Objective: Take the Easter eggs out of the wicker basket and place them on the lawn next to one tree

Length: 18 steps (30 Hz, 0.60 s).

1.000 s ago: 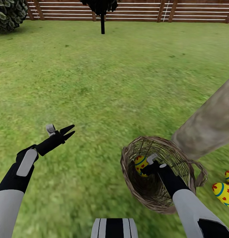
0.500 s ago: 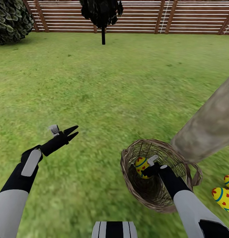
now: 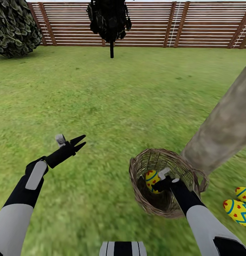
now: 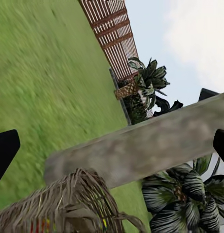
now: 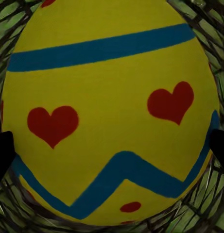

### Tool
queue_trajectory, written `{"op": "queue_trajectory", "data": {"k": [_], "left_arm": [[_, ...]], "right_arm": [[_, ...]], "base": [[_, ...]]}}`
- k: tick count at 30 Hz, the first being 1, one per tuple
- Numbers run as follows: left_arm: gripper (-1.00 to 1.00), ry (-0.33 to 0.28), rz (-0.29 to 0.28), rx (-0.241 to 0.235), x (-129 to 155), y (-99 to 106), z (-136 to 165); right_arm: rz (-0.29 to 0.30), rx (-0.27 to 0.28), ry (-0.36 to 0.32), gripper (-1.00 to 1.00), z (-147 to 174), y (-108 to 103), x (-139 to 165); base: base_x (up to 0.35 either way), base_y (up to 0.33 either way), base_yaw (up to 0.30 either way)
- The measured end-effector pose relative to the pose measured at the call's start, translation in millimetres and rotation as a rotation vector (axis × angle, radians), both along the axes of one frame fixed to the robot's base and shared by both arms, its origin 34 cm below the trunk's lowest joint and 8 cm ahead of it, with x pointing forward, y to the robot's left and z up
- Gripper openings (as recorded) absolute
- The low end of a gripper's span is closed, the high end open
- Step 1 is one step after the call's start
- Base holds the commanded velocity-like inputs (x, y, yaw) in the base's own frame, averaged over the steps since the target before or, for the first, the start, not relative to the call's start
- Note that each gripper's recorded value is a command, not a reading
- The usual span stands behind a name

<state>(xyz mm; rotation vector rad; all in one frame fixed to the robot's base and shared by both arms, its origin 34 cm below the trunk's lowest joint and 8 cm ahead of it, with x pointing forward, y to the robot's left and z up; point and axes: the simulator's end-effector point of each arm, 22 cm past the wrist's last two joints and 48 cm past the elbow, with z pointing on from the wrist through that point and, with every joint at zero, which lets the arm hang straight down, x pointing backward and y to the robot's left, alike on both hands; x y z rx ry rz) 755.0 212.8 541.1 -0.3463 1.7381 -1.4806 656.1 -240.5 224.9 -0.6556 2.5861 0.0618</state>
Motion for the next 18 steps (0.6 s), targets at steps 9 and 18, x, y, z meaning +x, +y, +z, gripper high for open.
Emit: {"op": "queue_trajectory", "data": {"k": [9, 18], "left_arm": [[1.0, -0.038, 0.004, -0.003, -1, 2, 27], [1.0, -0.075, 0.004, -0.003, -4, 2, 52]], "right_arm": [[0.028, 0.118, -0.035, -1.0, 42, 9, 17], [-0.01, 0.17, 0.025, -1.0, 111, -44, 25]], "base": [[0.0, 0.0, 0.0], [0.0, 0.0, 0.0]]}}
